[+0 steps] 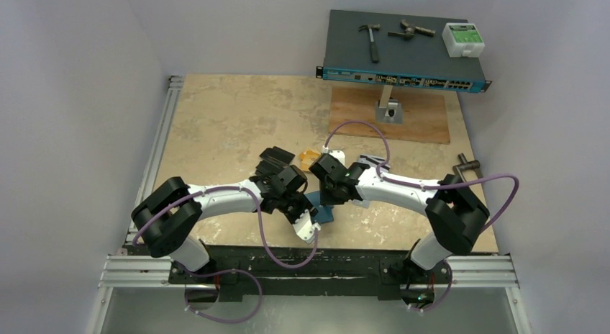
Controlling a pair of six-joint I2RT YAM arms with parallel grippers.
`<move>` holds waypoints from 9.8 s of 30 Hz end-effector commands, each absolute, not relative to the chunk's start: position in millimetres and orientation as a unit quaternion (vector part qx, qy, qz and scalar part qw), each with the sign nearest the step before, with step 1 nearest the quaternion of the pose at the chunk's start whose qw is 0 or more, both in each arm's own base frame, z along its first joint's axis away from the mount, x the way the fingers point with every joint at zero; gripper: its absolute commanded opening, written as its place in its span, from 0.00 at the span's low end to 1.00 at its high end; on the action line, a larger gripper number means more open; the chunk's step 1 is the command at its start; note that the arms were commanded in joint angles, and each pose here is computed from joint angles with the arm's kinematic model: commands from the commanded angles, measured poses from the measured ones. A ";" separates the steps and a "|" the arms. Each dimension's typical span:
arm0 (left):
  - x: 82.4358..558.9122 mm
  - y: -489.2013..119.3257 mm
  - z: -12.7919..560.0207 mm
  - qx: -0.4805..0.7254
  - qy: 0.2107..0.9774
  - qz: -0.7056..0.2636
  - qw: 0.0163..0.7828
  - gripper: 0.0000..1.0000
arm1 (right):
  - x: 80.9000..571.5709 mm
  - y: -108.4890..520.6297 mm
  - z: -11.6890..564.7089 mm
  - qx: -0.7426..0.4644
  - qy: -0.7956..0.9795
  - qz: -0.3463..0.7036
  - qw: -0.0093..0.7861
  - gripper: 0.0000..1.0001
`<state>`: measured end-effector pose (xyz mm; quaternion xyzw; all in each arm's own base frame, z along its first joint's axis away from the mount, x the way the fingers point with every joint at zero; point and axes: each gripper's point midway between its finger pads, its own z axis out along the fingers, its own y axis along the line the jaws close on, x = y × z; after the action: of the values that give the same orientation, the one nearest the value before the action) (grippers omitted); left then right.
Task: Put the credit cards into the card holder
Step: Close the card holder at the center of the board.
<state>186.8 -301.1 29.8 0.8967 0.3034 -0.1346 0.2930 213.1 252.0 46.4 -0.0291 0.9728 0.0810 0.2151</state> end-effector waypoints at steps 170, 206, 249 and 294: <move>198.8 -304.3 16.2 0.904 0.312 -0.117 0.266 0.10 | 85.7 201.7 -48.6 -0.107 0.990 -0.028 0.082 0.00; 224.3 -263.6 49.5 0.883 0.341 -0.069 0.315 0.12 | 46.0 178.4 -76.3 0.063 0.997 0.024 0.021 0.00; 186.0 -328.3 80.5 0.906 0.197 -0.088 0.365 0.32 | 156.5 187.1 30.6 0.110 0.977 0.094 0.156 0.58; 202.3 -89.4 159.7 0.747 0.574 0.126 0.310 1.00 | 197.8 204.6 107.0 0.041 0.954 0.131 0.266 0.55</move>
<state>229.9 -99.2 152.4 0.7414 0.5848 0.1396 0.2979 188.0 207.4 77.3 0.0446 0.9644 0.1301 0.2260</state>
